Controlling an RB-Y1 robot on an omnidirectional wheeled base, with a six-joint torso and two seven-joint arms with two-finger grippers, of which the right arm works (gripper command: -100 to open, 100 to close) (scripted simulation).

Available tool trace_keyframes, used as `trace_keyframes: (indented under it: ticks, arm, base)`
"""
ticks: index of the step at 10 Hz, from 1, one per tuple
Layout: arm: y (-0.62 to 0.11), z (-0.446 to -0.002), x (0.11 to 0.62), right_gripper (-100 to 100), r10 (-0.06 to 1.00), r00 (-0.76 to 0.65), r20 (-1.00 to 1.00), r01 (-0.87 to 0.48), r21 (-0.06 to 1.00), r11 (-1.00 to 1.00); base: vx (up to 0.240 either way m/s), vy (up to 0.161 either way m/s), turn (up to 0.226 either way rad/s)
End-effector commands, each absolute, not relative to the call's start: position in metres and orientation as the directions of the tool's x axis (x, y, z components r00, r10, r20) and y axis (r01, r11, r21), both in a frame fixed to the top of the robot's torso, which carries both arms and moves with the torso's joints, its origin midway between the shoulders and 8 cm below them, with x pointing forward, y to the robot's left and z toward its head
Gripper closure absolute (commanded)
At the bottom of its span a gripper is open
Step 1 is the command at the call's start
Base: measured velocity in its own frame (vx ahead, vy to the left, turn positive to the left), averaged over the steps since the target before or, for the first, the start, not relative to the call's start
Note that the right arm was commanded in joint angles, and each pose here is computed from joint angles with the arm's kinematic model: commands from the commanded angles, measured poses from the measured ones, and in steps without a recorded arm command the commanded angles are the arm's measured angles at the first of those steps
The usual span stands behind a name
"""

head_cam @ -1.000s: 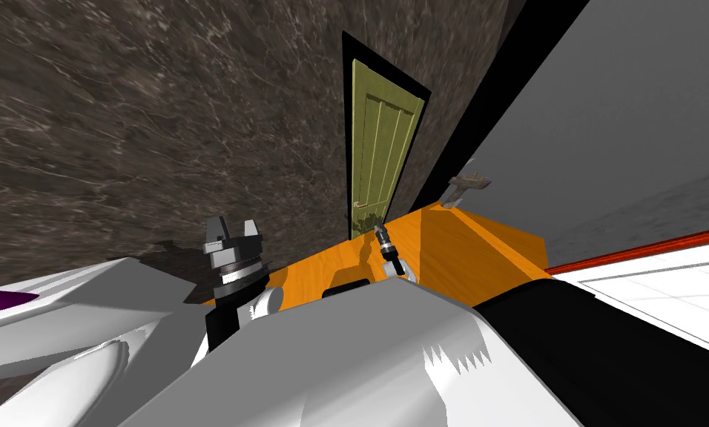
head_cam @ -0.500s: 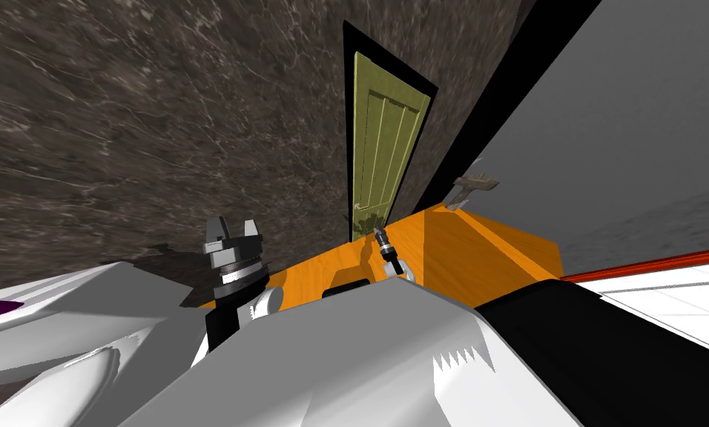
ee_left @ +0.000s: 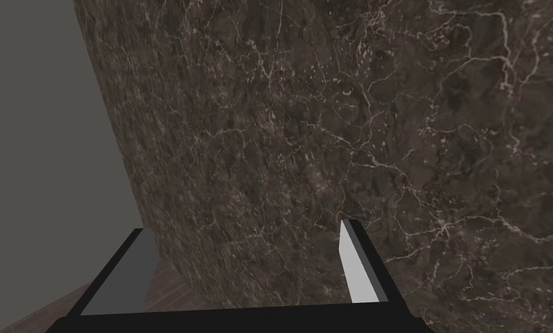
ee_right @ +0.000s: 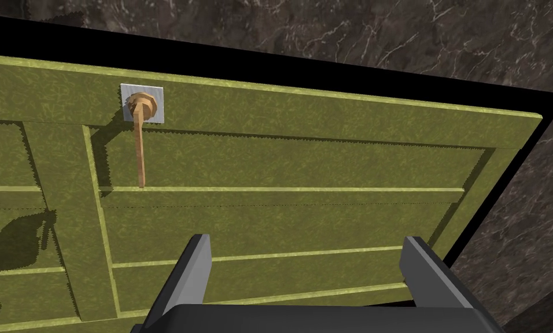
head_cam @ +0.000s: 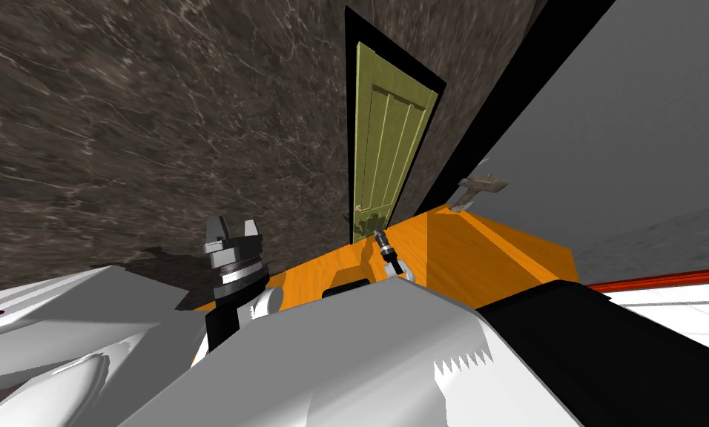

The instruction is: Pull the door open

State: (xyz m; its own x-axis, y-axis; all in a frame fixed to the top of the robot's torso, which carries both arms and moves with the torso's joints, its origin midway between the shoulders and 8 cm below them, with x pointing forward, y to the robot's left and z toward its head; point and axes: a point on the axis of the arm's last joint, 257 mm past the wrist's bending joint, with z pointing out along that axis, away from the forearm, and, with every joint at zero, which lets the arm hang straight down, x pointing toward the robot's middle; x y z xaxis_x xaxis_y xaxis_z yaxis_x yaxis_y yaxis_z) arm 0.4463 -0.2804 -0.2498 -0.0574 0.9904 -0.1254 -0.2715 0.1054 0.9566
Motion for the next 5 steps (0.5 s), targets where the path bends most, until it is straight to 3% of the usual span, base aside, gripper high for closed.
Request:
trace_keyframes:
  ticks: [1,5]
  arm:
    - [-0.282,-0.257,0.449,-100,0.990,-0.061,-0.123,-0.261,0.960,0.104]
    - [-0.287,-0.276,0.451,-100,0.990,-0.075,-0.118,-0.232,0.968,0.098]
  base:
    - [0.065,-0.015,0.016]
    - [0.060,-0.015,0.023]
